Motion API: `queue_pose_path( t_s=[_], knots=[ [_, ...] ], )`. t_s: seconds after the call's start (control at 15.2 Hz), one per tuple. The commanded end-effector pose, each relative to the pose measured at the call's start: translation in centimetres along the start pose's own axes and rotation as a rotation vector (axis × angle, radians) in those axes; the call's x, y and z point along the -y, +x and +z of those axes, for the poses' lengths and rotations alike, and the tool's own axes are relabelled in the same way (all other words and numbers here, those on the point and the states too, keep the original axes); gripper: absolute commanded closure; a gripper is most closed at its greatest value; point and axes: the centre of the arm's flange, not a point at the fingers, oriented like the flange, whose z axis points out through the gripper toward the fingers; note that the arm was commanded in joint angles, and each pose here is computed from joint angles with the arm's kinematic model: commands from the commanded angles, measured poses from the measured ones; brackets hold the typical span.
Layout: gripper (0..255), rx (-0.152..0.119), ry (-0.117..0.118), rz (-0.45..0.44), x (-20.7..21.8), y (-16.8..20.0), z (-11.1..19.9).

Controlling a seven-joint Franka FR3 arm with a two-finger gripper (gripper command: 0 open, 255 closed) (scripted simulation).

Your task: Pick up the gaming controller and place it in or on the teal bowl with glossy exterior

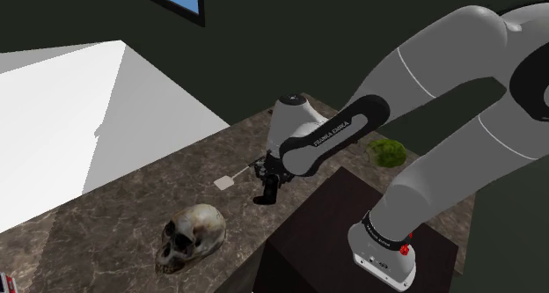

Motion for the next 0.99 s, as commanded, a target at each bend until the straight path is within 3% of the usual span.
queue_pose_path(
  t_s=[0.0,0.92],
  knots=[
    [255,0.000,0.000,-0.002,-1.1,2.2,0.0],
    [255,0.000,0.000,-0.002,-8.5,19.2,-0.4]
  ],
)
